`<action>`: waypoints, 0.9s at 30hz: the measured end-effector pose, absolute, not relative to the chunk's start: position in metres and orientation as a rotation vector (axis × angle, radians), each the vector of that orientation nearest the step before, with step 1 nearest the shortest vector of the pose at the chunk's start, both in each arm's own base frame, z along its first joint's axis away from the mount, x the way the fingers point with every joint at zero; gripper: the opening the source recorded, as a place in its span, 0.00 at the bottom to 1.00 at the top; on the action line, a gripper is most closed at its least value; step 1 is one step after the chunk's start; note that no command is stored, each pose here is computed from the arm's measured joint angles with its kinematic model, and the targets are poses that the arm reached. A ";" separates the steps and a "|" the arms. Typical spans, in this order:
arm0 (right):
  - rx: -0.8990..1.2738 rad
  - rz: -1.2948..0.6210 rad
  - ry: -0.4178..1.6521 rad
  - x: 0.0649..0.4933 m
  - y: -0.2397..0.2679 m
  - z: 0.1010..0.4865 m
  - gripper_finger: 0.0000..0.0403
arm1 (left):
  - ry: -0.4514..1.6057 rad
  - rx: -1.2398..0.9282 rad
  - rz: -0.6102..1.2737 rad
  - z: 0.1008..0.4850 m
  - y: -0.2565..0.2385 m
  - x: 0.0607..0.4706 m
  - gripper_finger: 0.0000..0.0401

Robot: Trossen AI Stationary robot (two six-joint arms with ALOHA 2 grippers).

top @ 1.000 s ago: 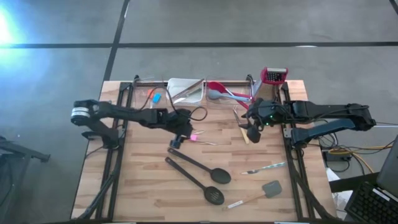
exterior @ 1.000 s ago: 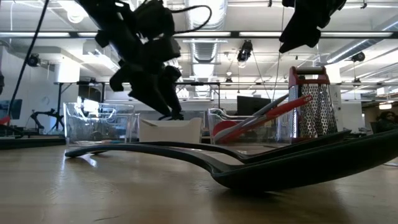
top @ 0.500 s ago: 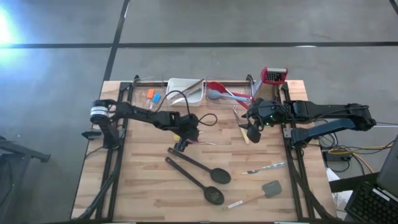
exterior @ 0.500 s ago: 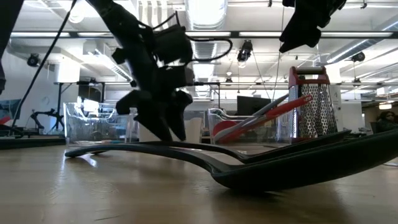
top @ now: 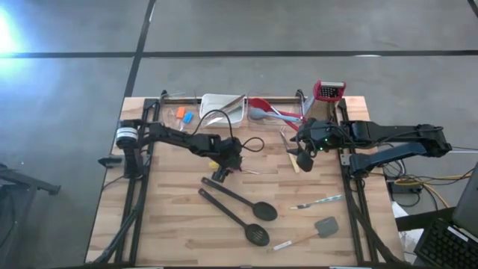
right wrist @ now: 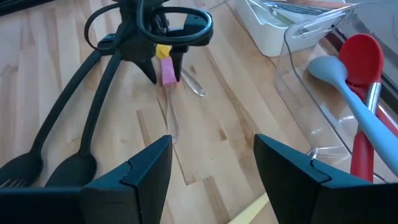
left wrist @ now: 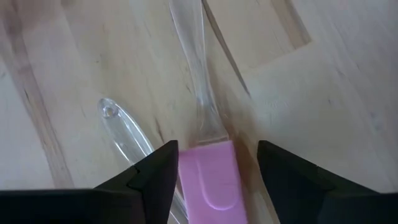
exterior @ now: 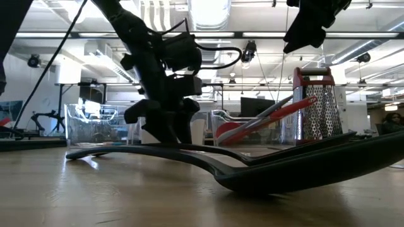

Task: Pick & Place Kitchen Items
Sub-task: Put the pink spatula into the left transparent bin

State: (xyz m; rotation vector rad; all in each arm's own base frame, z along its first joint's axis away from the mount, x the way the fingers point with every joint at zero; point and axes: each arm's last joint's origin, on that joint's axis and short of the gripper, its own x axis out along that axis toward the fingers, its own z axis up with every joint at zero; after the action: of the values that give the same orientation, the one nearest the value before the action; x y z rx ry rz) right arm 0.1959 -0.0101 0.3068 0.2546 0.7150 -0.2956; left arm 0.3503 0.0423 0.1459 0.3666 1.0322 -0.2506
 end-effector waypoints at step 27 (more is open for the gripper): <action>0.257 -0.297 0.714 0.196 -0.010 0.307 0.54 | 1.080 0.221 -0.280 0.133 0.060 0.346 0.18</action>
State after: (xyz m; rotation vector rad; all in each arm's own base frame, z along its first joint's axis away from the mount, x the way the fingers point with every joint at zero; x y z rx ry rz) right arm 0.1959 -0.0101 0.3068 0.2568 0.7142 -0.2968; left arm 0.3457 0.0599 0.1333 0.2213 1.0802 -0.2805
